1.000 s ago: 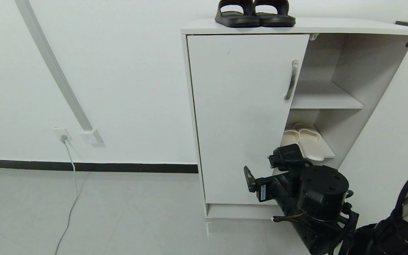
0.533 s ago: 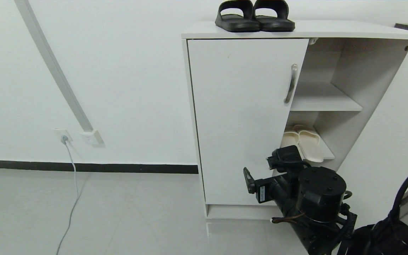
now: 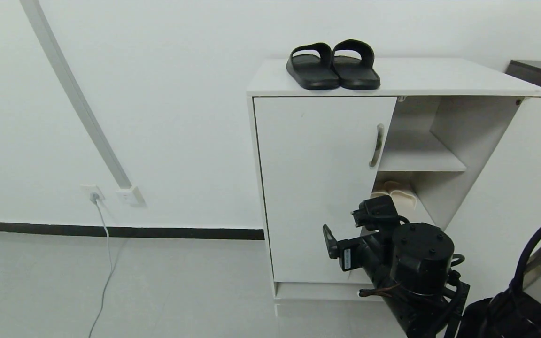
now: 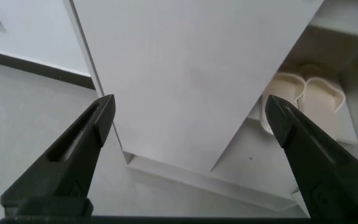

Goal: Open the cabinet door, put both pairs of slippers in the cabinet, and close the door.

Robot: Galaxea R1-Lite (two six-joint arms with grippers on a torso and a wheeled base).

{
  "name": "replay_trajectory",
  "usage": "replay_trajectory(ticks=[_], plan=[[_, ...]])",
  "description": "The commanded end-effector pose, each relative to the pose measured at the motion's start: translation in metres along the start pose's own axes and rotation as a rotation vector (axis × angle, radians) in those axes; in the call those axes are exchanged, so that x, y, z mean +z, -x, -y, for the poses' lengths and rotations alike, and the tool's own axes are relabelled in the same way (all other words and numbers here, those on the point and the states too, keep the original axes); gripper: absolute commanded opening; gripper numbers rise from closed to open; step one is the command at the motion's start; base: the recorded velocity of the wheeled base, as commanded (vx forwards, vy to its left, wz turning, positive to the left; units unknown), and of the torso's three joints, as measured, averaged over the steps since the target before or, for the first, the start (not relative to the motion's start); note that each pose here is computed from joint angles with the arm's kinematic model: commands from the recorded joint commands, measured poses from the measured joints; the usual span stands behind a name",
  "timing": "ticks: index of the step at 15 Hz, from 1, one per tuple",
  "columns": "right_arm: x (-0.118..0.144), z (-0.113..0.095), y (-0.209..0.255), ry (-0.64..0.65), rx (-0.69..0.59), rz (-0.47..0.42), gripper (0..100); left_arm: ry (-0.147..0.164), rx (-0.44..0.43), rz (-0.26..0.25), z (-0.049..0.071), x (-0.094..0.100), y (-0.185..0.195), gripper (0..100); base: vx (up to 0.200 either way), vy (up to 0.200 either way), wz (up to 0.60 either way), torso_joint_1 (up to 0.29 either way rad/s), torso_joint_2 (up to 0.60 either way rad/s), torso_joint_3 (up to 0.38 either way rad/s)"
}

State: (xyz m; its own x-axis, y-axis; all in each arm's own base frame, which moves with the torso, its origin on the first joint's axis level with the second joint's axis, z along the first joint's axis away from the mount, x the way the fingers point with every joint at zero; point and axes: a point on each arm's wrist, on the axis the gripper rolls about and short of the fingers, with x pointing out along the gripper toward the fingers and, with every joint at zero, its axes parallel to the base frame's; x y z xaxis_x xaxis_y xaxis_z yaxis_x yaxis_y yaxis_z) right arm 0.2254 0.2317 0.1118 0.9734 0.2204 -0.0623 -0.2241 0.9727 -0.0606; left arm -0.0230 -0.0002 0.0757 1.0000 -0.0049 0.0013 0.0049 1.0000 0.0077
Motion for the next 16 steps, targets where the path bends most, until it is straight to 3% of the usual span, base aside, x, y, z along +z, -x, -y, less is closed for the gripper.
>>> replay_trajectory(ticks=[1,16], plan=[[-0.0011,-0.0007,-0.0002,0.002,0.001,-0.003,100,0.000,0.000,-0.001,0.0000,0.0001,-0.0001,0,0.000,0.000,0.00,0.124,-0.47,-0.354],[-0.0062,0.0004,-0.0011,0.004,-0.001,-0.017,100,-0.002,-0.001,-0.001,0.0000,0.0001,-0.0001,0,0.000,0.000,0.00,0.180,-0.50,-0.323]])
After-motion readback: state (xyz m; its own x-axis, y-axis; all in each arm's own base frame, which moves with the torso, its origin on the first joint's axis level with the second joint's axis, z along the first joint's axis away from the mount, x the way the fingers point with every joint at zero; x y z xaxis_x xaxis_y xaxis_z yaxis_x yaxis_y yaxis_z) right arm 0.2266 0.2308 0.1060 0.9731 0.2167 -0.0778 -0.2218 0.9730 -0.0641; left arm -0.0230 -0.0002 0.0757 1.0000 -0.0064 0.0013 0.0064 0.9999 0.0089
